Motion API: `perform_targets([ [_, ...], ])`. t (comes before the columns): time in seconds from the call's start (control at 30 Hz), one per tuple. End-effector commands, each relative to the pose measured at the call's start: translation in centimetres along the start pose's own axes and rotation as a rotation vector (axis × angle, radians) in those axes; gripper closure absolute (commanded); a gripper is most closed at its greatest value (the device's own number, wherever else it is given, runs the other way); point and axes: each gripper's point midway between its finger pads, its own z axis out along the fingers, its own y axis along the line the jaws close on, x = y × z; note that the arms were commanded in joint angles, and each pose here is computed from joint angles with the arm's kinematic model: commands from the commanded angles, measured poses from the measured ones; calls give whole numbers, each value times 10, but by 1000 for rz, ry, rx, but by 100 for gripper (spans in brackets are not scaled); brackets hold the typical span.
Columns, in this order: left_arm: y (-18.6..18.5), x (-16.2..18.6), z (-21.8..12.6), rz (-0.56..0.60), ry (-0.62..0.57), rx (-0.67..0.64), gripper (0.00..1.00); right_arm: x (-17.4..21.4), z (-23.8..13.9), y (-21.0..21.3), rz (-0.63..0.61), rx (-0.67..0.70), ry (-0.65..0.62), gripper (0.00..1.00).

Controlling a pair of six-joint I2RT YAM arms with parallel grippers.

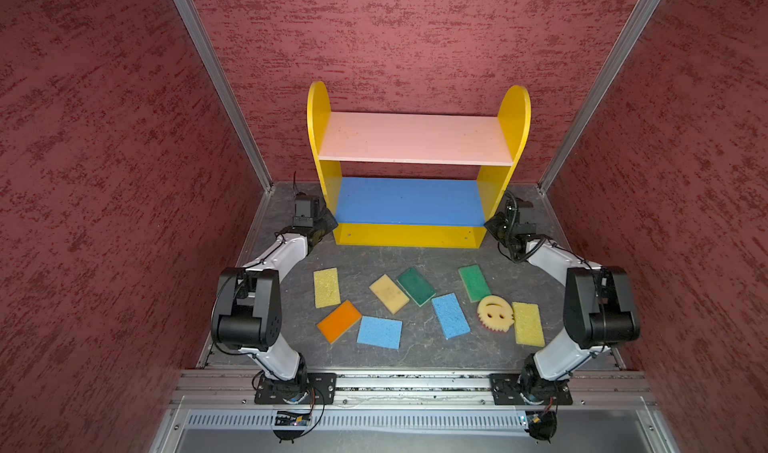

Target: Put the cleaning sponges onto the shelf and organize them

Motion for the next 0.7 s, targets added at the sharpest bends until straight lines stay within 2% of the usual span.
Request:
perform_targets([
  [0.0,-49,15,4,54,55,170,100,-3,3,42,-22,-124,6,100],
  [0.4,-53,13,-8,51,42,201,100,-11,9,36,-22,-82,2,100],
  [0.67,-64,16,-27,39,61,245,100,-4,-10,18,-41,-13,1,100],
])
